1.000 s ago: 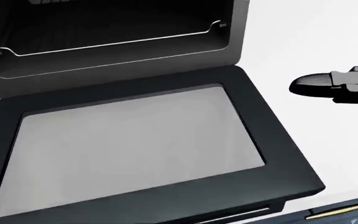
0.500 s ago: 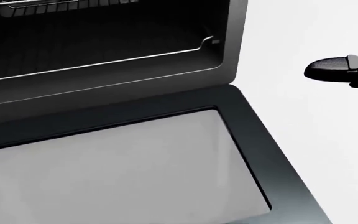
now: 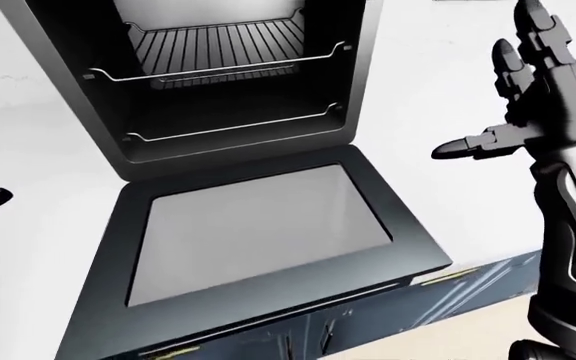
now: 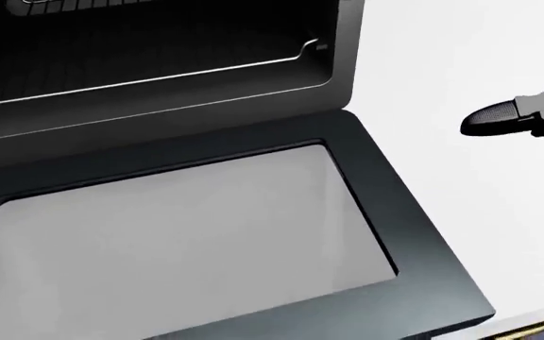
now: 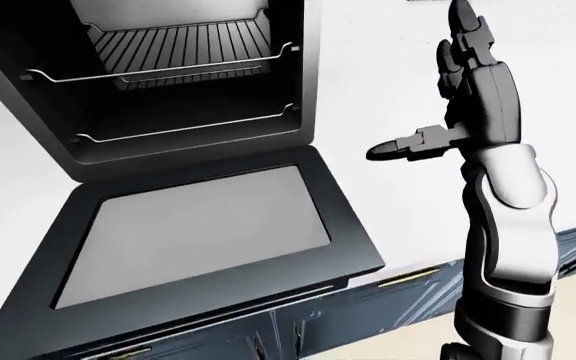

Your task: Close the toaster oven door.

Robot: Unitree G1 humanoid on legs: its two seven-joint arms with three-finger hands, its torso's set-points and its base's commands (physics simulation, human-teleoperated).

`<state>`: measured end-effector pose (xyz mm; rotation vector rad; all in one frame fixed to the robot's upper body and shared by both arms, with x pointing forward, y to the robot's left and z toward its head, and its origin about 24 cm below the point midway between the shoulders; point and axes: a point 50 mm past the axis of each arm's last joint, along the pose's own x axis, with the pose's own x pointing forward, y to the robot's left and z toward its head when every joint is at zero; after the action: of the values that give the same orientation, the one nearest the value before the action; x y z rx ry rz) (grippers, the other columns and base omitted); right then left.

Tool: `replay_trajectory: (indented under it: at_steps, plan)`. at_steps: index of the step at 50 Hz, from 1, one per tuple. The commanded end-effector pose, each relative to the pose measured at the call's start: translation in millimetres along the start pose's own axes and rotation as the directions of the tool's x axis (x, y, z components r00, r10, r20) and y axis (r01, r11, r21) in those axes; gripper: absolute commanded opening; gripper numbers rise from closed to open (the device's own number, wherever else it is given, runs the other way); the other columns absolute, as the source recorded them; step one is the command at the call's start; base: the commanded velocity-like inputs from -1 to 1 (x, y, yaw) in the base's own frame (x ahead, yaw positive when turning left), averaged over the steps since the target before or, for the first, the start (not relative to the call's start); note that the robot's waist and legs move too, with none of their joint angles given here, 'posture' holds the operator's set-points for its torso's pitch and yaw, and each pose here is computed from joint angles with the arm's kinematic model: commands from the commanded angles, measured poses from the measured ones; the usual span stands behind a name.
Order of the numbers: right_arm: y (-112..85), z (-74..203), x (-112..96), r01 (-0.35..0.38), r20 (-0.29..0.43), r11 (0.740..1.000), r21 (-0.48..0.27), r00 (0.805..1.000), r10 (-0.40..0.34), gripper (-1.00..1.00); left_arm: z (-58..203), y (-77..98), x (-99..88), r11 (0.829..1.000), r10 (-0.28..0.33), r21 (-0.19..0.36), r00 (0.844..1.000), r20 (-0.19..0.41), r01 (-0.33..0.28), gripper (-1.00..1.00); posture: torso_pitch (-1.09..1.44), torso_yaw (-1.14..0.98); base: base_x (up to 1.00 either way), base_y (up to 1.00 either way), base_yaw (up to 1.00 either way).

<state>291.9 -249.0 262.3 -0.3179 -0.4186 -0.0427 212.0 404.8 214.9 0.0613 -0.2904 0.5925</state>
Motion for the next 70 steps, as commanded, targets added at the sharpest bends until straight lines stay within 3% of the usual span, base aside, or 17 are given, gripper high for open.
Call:
replay_trajectory:
  at_steps: [1,15,32,44,48,70]
  plan:
    - [-6.0,18.7,-0.4,0.008,0.086,0.999,-0.046,0.996,-0.004,1.00,22.6,0.6,1.5,1.000,-0.004,0.014,0.995,0.097,0.003,1.00,0.00,0.00,0.00,0.00,0.00]
    - [-1.7,14.6,-9.0,-0.060,0.088,0.989,-0.134,0.994,0.072,1.00,24.4,2.4,1.5,1.000,0.000,0.013,0.995,0.098,-0.001,1.00,0.00,0.00,0.00,0.00,0.00]
    - [13.4,5.8,-17.2,-0.130,0.083,0.973,-0.191,0.985,0.148,1.00,26.0,3.1,2.2,1.000,0.003,0.011,0.995,0.102,-0.004,1.00,0.00,0.00,0.00,0.00,0.00]
    - [23.0,-5.1,-22.4,-0.148,0.072,0.967,-0.206,0.984,0.166,1.00,25.7,4.2,1.7,1.000,0.003,0.013,0.995,0.102,-0.004,1.00,0.00,0.00,0.00,0.00,0.00]
    - [23.6,-7.1,-17.7,-0.113,0.071,0.966,-0.231,0.989,0.133,1.00,25.8,4.5,1.4,1.000,0.004,0.013,0.995,0.101,-0.006,1.00,0.00,0.00,0.00,0.00,0.00]
    - [28.2,-11.3,-22.0,-0.149,0.062,0.959,-0.240,0.984,0.169,1.00,26.9,5.0,2.0,1.000,0.005,0.011,0.995,0.102,-0.007,1.00,0.00,0.00,0.00,0.00,0.00]
